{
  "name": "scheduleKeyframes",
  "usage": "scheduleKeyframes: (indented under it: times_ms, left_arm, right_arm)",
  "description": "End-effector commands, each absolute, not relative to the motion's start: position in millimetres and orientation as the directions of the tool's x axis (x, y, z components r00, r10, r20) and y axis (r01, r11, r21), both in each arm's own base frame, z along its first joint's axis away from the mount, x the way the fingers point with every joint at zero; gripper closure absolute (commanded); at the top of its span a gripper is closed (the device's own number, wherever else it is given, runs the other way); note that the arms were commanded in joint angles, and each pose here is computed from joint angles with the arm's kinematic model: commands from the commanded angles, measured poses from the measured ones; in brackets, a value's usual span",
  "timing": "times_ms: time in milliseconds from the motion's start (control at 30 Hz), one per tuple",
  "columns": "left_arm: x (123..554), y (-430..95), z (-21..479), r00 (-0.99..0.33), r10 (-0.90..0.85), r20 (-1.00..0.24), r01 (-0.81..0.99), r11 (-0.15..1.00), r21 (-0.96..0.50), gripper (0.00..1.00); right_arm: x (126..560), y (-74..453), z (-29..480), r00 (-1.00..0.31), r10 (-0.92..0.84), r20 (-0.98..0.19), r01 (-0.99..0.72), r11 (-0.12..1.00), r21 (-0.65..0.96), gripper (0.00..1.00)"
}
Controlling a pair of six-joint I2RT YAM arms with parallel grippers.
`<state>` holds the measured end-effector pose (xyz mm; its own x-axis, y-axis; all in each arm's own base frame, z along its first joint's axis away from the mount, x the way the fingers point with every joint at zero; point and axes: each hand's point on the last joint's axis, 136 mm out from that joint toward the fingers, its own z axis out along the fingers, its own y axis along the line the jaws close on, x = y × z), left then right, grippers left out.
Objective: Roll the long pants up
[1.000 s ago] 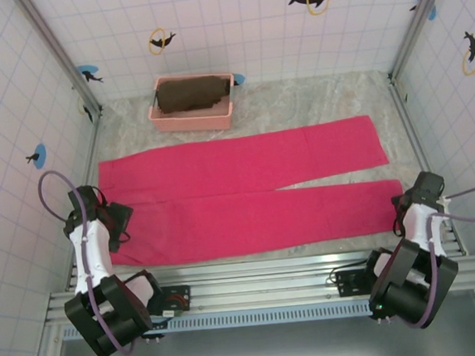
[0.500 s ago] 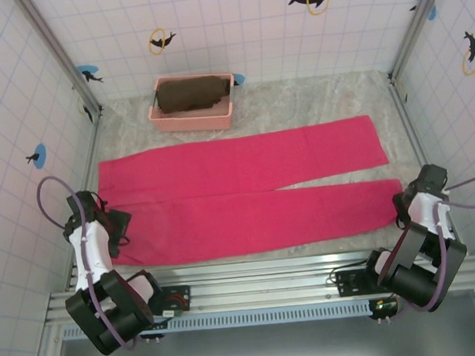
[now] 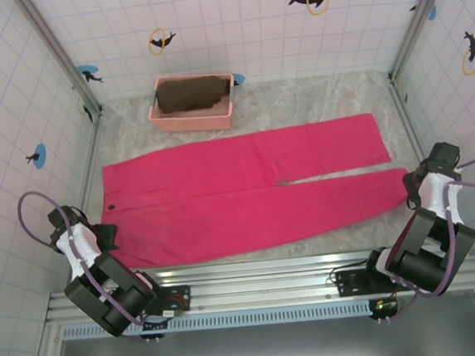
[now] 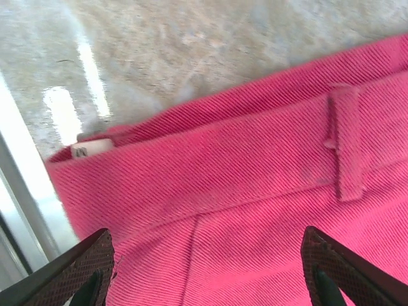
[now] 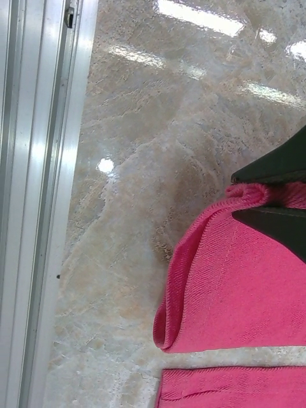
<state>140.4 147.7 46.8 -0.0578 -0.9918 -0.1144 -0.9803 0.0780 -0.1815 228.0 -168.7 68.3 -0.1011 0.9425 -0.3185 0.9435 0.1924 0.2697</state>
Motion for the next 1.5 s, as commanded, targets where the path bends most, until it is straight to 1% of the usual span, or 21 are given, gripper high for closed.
scheduleKeyframes:
  times_ms: [0,267,400,600,667,767,833,933,967,1000,1167,1300,1367,1467]
  left_arm:
    - [124,143,46,-0.087,-0.993,-0.084,-0.986,0.098,-0.133,0.24]
    - [109,137,37,-0.062,-0.996,-0.057,-0.994,0.066,-0.085,0.29]
    - [100,135,35,-0.036,-0.998,-0.050,-0.998,0.038,-0.043,0.36]
    - [85,129,22,-0.007,-1.000,-0.016,-0.999,0.006,0.043,0.37]
    - [82,126,15,0.002,-1.000,-0.005,-0.999,-0.002,0.053,0.38]
    - [77,123,6,0.017,-1.000,-0.007,-0.998,-0.017,0.066,0.43]
    - [77,123,2,0.016,-1.000,-0.020,-0.998,-0.017,0.060,0.51]
    - [78,130,5,0.007,-0.998,-0.064,-0.999,-0.011,0.050,0.69]
    - [79,133,8,0.002,-0.997,-0.078,-0.999,-0.006,0.051,0.86]
    - [80,136,11,-0.003,-0.996,-0.090,-0.999,-0.001,0.050,1.00]
    - [85,151,37,-0.039,-0.986,-0.162,-0.999,0.035,0.032,1.00]
    - [100,169,80,-0.054,-0.961,-0.271,-0.997,0.069,-0.044,1.00]
    - [110,175,97,-0.057,-0.959,-0.279,-0.994,0.081,-0.077,1.00]
    - [131,186,116,-0.048,-0.956,-0.289,-0.983,0.096,-0.155,1.00]
  right_arm:
    - [233,-179,78,-0.095,0.928,-0.361,0.949,0.194,0.248,1.00]
    - [229,-177,72,-0.113,0.924,-0.365,0.957,0.200,0.210,1.00]
    - [229,-178,73,-0.116,0.924,-0.365,0.957,0.203,0.209,1.00]
    - [236,-180,76,-0.118,0.925,-0.362,0.954,0.207,0.219,1.00]
    - [238,-181,78,-0.117,0.925,-0.361,0.952,0.208,0.223,1.00]
    - [239,-180,78,-0.120,0.925,-0.360,0.952,0.211,0.223,1.00]
    - [240,-180,79,-0.126,0.924,-0.361,0.950,0.217,0.225,1.00]
    - [241,-180,80,-0.139,0.921,-0.363,0.946,0.232,0.227,1.00]
    - [242,-180,81,-0.141,0.920,-0.365,0.944,0.236,0.231,1.00]
    - [243,-180,82,-0.146,0.919,-0.365,0.942,0.242,0.233,1.00]
    - [249,-183,94,-0.162,0.908,-0.387,0.929,0.273,0.250,1.00]
    - [259,-189,116,-0.147,0.897,-0.418,0.912,0.286,0.294,1.00]
    - [270,-190,131,-0.146,0.889,-0.434,0.894,0.307,0.328,1.00]
    - [297,-189,159,-0.178,0.862,-0.475,0.846,0.381,0.374,1.00]
